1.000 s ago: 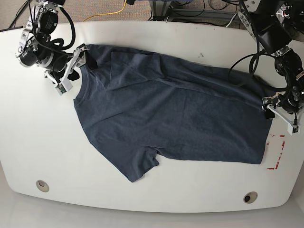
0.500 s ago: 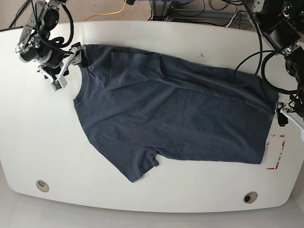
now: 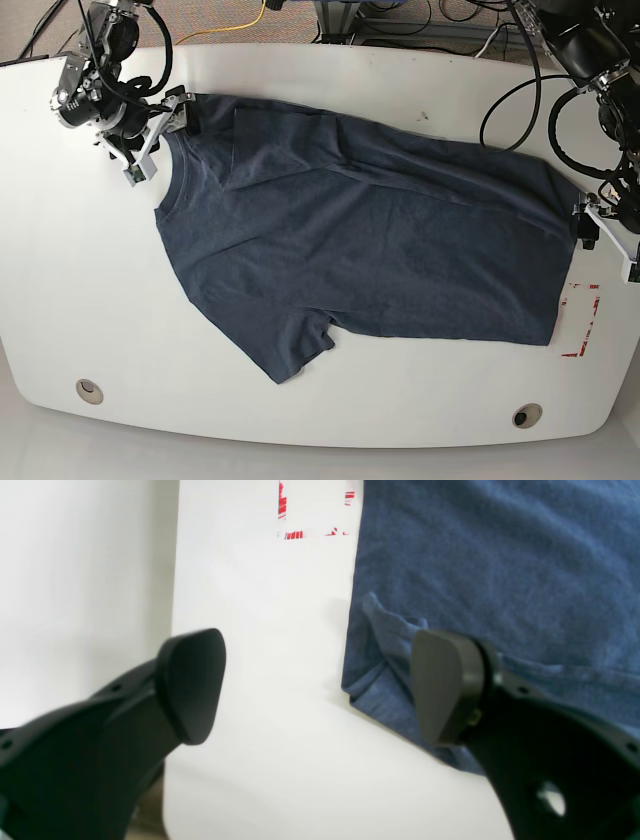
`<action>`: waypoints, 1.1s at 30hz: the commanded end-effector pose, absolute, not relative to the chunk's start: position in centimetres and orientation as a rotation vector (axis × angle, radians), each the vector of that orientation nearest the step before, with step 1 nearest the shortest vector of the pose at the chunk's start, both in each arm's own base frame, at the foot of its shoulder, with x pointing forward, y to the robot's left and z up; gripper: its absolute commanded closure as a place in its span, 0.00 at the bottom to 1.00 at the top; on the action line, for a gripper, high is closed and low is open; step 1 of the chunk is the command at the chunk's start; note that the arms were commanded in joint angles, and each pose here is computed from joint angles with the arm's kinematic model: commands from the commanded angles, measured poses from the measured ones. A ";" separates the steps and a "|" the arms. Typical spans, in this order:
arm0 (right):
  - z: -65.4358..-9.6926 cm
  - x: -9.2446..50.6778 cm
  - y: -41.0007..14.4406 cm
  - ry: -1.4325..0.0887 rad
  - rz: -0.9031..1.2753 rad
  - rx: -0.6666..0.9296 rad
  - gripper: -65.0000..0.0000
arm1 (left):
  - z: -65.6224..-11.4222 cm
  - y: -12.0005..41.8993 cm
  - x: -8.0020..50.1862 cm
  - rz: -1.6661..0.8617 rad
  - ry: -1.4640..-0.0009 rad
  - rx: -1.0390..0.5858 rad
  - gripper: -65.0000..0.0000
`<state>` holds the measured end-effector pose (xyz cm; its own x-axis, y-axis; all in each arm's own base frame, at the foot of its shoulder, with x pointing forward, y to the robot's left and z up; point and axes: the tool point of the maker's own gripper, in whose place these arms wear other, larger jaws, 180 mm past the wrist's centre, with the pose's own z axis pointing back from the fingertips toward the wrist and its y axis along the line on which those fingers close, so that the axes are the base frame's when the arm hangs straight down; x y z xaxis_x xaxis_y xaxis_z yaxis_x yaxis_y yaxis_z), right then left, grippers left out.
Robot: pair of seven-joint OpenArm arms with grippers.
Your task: Layout the t-shirt on the table in an organized manner, then fold the t-shirt properly
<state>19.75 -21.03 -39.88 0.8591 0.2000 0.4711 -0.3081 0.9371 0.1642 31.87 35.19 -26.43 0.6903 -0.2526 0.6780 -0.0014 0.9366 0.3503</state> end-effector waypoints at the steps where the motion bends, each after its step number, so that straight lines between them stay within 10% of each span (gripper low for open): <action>1: -39.8 19.9 -21.1 -0.494 0.255 0.252 0.30 | -24.7 35.5 32.2 -0.158 -0.848 0.372 0.18; 15: -42.4 18.9 -21.3 -0.477 0.181 0.308 0.33 | -24.5 37.0 31.6 -0.148 -0.831 0.400 0.18; 25: -42.7 18.7 -21.2 -0.469 0.171 0.315 0.90 | -27.4 37.7 31.6 -0.110 -0.800 0.336 0.18; 33: -42.7 18.7 -21.2 -0.469 0.171 0.315 0.91 | -32.0 38.1 31.6 -0.053 -0.757 0.232 0.18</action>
<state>19.24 -20.67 -42.51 0.8661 0.0642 0.4958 -0.2296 0.9320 0.2806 31.14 37.36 -32.41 0.7359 -0.1353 0.6635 -0.0252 0.9737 0.2265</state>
